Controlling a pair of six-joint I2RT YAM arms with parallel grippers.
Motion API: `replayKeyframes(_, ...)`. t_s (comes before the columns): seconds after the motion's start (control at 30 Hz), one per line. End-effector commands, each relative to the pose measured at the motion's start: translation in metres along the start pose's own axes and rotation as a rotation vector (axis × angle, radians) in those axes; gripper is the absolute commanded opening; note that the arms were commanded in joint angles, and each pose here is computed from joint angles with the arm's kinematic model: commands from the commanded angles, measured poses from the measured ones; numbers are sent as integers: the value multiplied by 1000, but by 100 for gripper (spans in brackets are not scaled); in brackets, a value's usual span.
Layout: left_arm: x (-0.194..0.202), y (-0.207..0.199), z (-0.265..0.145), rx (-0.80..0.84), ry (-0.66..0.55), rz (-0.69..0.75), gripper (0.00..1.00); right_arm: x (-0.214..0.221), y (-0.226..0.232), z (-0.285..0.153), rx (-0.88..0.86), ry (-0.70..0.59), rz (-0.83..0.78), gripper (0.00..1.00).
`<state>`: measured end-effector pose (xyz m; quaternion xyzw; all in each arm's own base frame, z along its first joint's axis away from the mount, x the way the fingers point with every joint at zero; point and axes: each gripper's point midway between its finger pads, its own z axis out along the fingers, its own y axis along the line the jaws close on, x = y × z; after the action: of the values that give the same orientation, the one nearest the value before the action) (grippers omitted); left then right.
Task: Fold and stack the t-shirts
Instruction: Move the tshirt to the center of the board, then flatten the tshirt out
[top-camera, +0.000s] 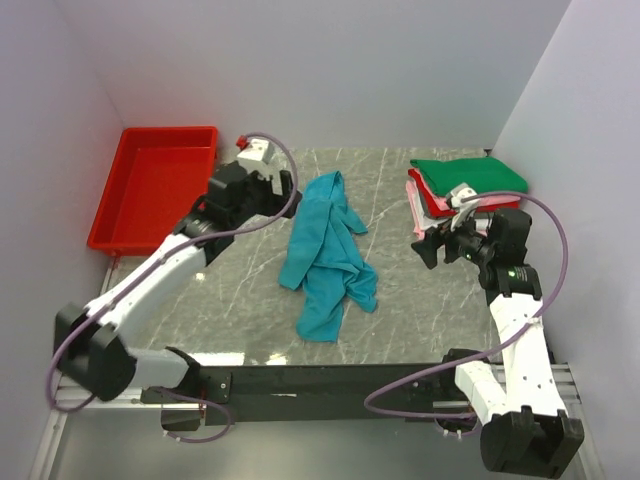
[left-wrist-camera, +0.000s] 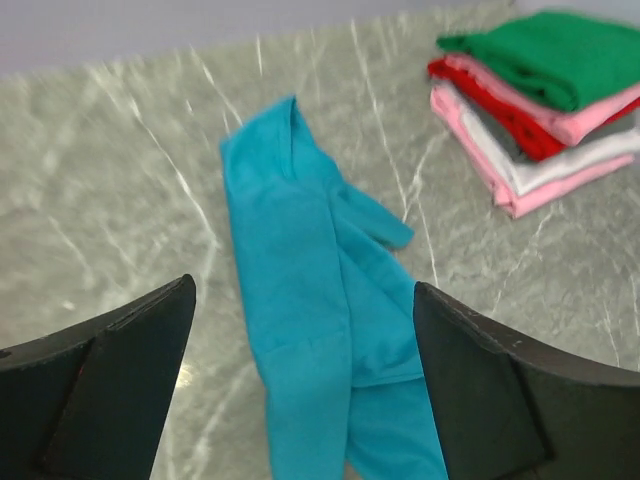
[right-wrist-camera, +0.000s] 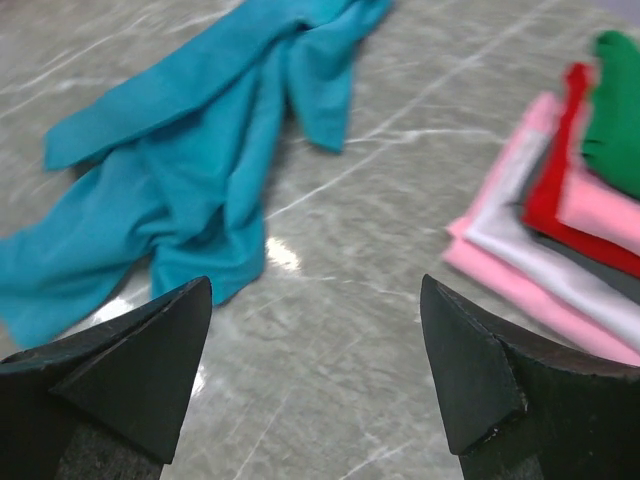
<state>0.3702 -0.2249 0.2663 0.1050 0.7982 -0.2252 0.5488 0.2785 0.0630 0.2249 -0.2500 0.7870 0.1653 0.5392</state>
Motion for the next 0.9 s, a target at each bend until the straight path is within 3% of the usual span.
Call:
replayKeyframes(0.0,-29,4,-36,-8,-101,110,95,8,31,2,-202,-6,-49,90)
replayKeyframes(0.27,53,-26,-63,234,125,109,88,25,50,17,-321,59,5,90)
replayKeyframes(0.47,107,-37,-53,297,317,-62,85,42,68,34,-398,147,3,90)
replayKeyframes(0.53,130,-43,-46,305,404,-97,80,47,72,37,-414,167,10,89)
replayKeyframes(0.7,168,-49,-35,206,502,-56,78,57,80,42,-453,187,32,89)
replayKeyframes(0.87,201,-41,-22,39,564,40,72,68,67,61,-355,256,119,88)
